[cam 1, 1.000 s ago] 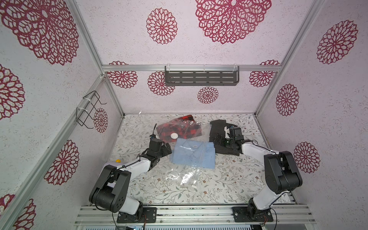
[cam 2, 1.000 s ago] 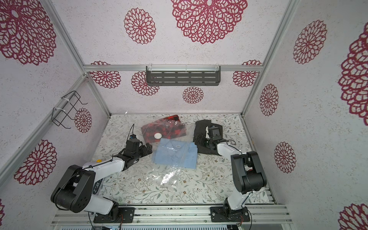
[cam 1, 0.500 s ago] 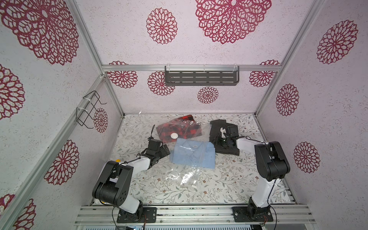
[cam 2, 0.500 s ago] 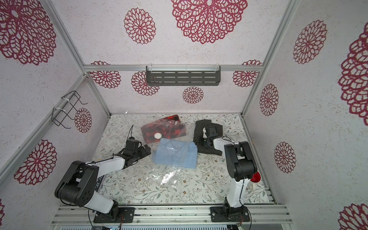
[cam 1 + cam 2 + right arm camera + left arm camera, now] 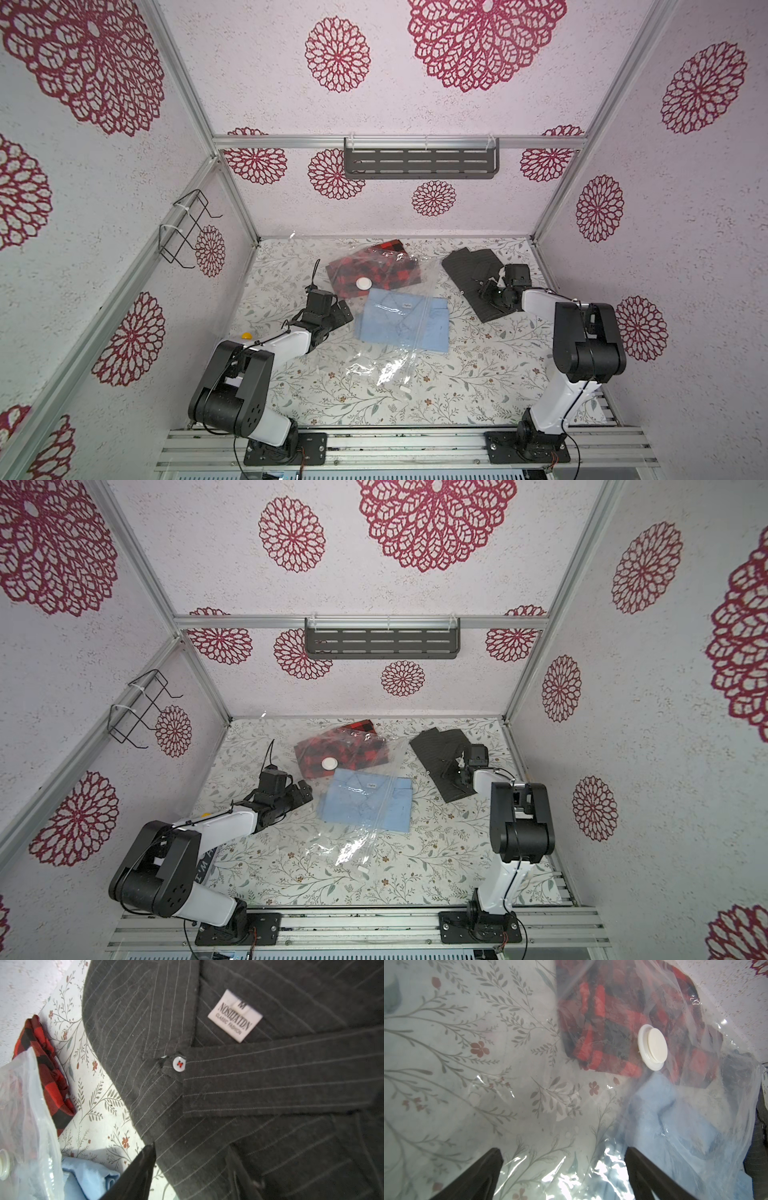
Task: Place the folded shirt into the vacuum bag
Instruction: Adjust the shirt at the center of the board, then move the shirt at the center of the board, then adjust the vacuum bag at the center of the board.
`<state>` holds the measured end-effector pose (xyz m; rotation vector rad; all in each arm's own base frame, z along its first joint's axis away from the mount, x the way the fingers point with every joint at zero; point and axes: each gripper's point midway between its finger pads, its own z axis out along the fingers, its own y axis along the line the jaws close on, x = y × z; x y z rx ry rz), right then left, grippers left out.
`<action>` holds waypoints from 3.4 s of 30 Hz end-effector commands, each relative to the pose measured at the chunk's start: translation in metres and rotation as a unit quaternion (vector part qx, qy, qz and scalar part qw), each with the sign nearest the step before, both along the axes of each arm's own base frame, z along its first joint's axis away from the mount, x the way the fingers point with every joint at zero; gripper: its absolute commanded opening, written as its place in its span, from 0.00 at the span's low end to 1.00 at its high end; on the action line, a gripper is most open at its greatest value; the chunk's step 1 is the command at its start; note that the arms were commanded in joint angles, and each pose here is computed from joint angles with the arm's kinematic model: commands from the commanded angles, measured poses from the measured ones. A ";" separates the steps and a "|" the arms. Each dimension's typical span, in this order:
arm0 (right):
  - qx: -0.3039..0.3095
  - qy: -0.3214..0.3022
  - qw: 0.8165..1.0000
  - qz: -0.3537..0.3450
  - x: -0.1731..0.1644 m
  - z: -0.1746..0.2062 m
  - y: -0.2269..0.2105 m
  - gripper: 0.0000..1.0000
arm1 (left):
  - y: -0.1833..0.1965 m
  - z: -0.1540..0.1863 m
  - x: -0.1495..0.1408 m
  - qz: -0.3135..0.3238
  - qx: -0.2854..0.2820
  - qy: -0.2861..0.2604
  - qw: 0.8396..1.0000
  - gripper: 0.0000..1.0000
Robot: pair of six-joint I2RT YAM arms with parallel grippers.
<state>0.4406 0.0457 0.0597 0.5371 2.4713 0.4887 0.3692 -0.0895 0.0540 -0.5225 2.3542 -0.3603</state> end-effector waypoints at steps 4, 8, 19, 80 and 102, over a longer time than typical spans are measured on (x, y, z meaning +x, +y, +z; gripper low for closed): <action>0.016 -0.076 0.990 0.117 -0.016 0.069 0.075 0.64 | 0.007 0.000 0.002 0.009 -0.004 0.003 1.000 0.97; 0.034 -0.063 0.982 0.172 -0.051 0.051 0.110 0.61 | 0.009 -0.012 0.001 0.015 -0.028 0.023 0.999 0.97; 0.120 -0.023 0.942 0.312 -0.129 0.006 0.185 0.57 | 0.025 -0.032 0.001 0.049 -0.074 0.052 0.995 0.97; 0.117 -0.130 0.984 -0.024 -0.138 0.072 0.038 0.51 | 0.033 -0.050 -0.001 0.085 -0.096 0.070 0.989 0.97; 0.243 -0.083 0.941 0.219 -0.035 0.039 0.200 0.55 | -0.044 0.061 -0.009 -0.086 0.030 -0.070 0.993 0.97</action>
